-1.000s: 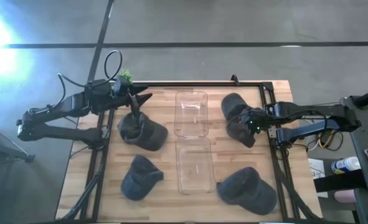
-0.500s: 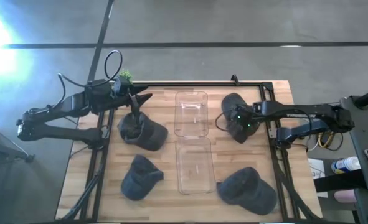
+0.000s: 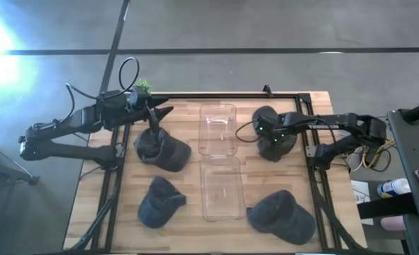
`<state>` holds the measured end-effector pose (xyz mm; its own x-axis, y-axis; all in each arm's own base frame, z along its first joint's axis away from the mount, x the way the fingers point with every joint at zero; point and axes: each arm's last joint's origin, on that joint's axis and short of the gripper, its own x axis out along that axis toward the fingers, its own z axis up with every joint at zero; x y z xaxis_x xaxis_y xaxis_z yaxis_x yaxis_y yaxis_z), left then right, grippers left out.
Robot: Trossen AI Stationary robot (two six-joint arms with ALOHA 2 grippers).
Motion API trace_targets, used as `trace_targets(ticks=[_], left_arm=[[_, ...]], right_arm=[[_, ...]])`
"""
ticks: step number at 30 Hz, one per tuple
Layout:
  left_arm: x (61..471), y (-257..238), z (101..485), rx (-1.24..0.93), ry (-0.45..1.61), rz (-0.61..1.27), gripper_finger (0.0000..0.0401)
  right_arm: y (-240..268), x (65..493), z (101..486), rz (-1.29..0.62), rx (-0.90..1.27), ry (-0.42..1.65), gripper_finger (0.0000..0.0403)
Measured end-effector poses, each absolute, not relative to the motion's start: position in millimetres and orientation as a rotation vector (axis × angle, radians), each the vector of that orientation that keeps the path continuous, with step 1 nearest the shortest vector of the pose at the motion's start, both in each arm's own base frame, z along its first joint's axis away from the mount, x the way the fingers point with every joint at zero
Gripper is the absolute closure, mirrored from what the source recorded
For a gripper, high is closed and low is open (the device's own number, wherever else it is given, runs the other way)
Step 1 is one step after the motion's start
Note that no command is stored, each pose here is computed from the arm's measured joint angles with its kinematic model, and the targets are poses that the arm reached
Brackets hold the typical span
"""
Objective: Pick & Place hat
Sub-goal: Put the right gray cap into the top transparent bin
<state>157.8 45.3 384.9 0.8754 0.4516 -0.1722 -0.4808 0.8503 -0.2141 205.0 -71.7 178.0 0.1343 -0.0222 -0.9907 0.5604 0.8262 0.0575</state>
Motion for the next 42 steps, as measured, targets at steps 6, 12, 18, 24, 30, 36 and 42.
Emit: trace_targets(ticks=[6,12,18,24,30,36,42], left_arm=[[158,45,385,-0.255,0.117,0.492,0.0188],[158,45,385,-0.255,0.117,0.492,0.0188],[158,46,385,-0.255,0.116,0.494,0.0188],[158,46,386,-0.259,0.108,0.493,0.0188],[158,46,386,-0.262,0.107,0.493,0.0188],[158,46,386,-0.262,0.107,0.493,0.0188],[158,46,386,-0.261,0.107,0.493,0.0188]], right_arm=[[-73,209,164,-0.437,0.471,1.433,0.0075],[-72,208,156,-0.435,0.473,1.469,0.0075],[-72,206,161,-0.436,0.471,1.442,0.0141],[-71,205,167,-0.434,0.466,1.408,0.0330],[-72,204,172,-0.433,0.453,1.379,0.0392],[-70,199,192,-0.459,0.487,1.344,0.0394],[-69,188,264,-0.540,0.410,1.248,0.0394]])
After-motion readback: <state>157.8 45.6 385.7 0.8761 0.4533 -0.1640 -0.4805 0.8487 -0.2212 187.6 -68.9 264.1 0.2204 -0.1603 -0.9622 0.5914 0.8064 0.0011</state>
